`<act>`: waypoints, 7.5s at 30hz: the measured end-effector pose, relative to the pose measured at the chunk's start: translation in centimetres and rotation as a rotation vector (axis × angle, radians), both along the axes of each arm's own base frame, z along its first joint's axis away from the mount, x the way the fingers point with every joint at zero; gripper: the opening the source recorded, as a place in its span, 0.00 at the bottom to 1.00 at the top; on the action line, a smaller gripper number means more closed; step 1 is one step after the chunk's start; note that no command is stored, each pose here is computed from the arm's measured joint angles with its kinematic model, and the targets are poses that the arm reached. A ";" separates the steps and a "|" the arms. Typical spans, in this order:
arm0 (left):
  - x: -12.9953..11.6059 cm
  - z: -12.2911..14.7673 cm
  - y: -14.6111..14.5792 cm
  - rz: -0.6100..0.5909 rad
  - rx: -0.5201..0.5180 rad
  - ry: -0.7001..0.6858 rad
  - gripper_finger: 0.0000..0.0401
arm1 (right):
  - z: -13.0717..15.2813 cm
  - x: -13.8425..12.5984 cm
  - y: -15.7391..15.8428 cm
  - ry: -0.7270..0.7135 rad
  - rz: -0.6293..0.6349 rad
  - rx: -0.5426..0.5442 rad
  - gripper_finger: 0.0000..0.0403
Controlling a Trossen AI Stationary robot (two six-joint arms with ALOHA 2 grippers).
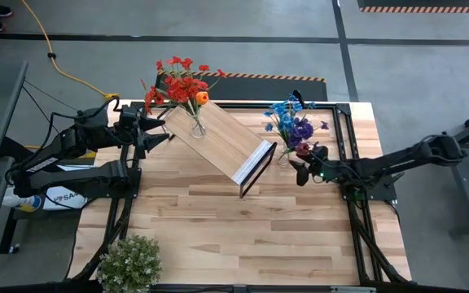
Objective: Pick and place flowers into a vace then onto a shelf
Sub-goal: Put the transparent vase on the shelf
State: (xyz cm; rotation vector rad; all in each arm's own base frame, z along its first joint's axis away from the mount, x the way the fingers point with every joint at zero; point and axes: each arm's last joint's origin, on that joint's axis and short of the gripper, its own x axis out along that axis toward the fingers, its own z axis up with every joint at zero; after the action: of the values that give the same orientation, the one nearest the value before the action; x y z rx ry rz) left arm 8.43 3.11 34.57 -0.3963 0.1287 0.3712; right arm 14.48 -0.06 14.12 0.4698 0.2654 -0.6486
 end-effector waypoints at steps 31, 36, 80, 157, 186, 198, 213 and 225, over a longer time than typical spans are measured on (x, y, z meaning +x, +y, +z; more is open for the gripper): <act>0.0 0.0 0.0 0.000 0.000 -0.001 0.89 | -0.4 2.2 -2.5 -0.012 -0.030 -0.107 0.54; 0.0 0.0 0.0 0.000 0.000 -0.001 0.89 | -0.4 2.2 -2.8 -0.011 -0.036 -0.104 0.54; 0.0 0.0 0.0 0.000 0.001 -0.002 0.89 | -0.1 2.4 -4.0 -0.035 -0.041 -0.146 0.54; 0.0 0.0 0.0 0.000 -0.004 -0.004 0.89 | 1.9 3.9 -5.2 -0.133 -0.148 -0.357 0.42; 0.0 -0.1 0.0 0.001 -0.009 0.005 0.89 | 21.0 7.9 -8.2 -0.096 0.143 -0.306 0.42; 0.0 -0.1 0.0 0.001 -0.010 0.006 0.89 | 20.3 11.8 -5.3 -0.124 0.296 -0.301 0.42; 0.0 -0.1 0.0 0.001 -0.008 0.004 0.89 | 18.0 12.9 -1.3 -0.059 0.322 -0.375 0.42; 0.0 -0.1 0.0 0.001 -0.009 0.003 0.89 | 14.2 12.2 -2.5 -0.236 0.243 -0.345 0.42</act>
State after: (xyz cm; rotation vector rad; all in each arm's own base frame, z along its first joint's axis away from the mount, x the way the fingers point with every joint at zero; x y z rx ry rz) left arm 8.42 3.10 34.52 -0.4048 0.1327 0.3722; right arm 26.70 -2.53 28.31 0.1751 -0.0160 -0.3857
